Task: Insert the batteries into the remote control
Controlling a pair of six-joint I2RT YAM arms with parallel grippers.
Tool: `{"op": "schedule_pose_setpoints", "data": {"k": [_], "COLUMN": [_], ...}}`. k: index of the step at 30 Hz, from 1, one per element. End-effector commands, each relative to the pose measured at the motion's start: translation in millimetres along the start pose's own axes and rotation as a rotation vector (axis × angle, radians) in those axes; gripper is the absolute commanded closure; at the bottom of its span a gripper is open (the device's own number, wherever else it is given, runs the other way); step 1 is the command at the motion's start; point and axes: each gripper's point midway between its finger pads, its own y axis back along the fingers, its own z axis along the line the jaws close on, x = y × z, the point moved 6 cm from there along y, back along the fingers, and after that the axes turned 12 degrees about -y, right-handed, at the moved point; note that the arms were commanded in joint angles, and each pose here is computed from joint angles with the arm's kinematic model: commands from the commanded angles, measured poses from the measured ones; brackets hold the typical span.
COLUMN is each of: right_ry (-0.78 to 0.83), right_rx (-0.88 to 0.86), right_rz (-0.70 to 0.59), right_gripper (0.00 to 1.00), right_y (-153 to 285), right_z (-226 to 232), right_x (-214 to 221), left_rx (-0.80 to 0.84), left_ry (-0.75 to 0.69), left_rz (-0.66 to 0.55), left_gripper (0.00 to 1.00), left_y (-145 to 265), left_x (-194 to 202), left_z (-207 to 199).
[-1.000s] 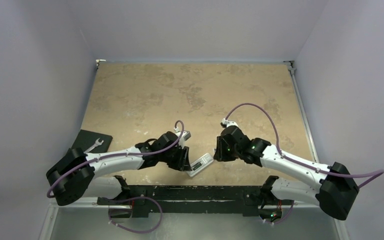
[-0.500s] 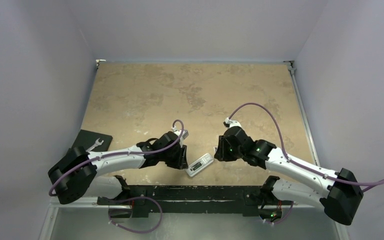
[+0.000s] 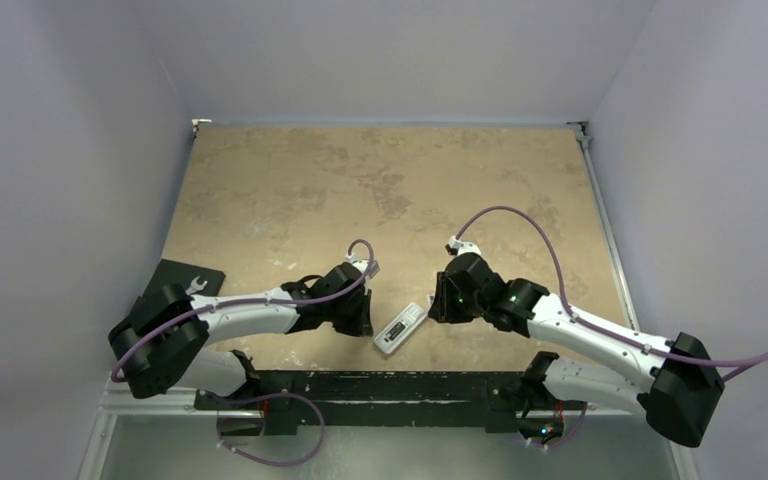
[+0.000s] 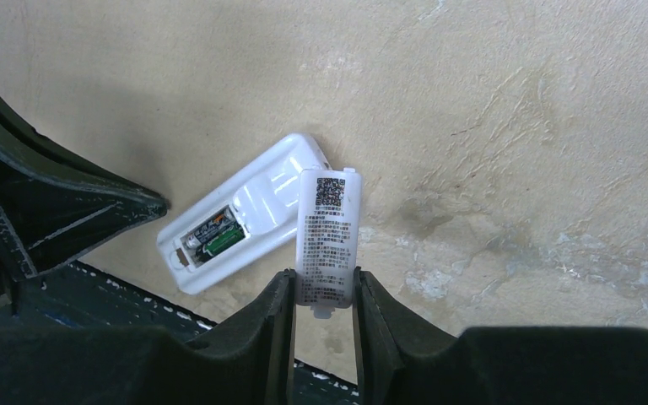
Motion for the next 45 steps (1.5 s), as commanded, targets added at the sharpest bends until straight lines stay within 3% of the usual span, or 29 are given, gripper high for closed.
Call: {"op": "schedule_pose_setpoints", "data": {"k": [1,29,45], "right_ry": [0.000,0.024,0.089], "right_rx": [0.001,0.003,0.046], "right_rz": [-0.023,-0.001,0.043], "right_gripper": [1.00,1.00,1.00], "right_y": [-3,-8,-8], "right_z": [1,0,1], "right_x": [-2,1,4], "left_rx": [0.005,0.144,0.175], "left_ry": [-0.020,-0.094,-0.054], "left_rz": [0.011,0.078,0.034], "left_gripper": [1.00,1.00,1.00], "left_y": [-4,-12,-28], "left_x": [-1,11,2], "left_z": [-1,-44,-64]}}
